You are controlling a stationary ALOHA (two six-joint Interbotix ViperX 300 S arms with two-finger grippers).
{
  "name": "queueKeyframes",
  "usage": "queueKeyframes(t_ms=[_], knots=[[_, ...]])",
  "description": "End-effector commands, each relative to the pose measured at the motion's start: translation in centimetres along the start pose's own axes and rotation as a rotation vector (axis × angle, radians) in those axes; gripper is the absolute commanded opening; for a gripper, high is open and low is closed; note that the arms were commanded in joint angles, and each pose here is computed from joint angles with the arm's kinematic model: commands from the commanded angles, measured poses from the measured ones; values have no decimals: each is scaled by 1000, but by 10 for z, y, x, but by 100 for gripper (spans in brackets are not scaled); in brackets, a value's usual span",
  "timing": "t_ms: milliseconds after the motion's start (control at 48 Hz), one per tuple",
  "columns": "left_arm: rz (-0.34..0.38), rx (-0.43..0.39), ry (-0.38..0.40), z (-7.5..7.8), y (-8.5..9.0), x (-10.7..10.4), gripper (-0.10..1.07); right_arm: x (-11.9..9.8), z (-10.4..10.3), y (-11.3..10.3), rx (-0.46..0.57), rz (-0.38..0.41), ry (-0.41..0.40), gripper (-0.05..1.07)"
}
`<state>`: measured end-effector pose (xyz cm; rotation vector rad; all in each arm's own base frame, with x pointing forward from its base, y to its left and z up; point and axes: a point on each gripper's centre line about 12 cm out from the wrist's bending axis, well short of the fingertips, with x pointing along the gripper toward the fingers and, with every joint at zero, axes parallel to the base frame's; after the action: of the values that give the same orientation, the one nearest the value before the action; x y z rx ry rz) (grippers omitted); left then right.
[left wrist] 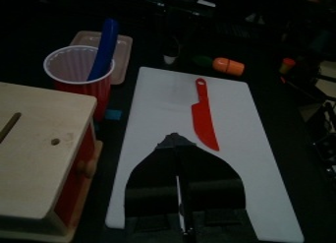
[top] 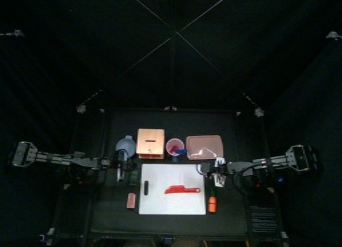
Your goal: Hand over cookie cutter to left arm
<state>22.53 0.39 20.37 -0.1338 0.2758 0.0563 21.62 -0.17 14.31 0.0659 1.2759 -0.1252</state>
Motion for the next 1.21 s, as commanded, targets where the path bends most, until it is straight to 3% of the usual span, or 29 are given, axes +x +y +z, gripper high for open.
queueKeyframes(t_ms=[0,208,354,708,979,1188], knots=[[2,-3,-20,5,0,1,17,-7,12,2,-3,8,-47,80],[1,-2,-17,4,0,1,17,-12,18,3,2,14,-68,61],[2,-5,-17,4,0,1,17,-19,33,5,1,24,-127,50],[-3,-2,-29,9,-1,2,21,-48,83,7,-17,39,-370,48],[-23,3,-35,11,-6,3,47,-54,127,10,-42,62,-594,48],[-23,4,-78,25,-9,18,70,-38,152,5,-55,38,-588,48]])
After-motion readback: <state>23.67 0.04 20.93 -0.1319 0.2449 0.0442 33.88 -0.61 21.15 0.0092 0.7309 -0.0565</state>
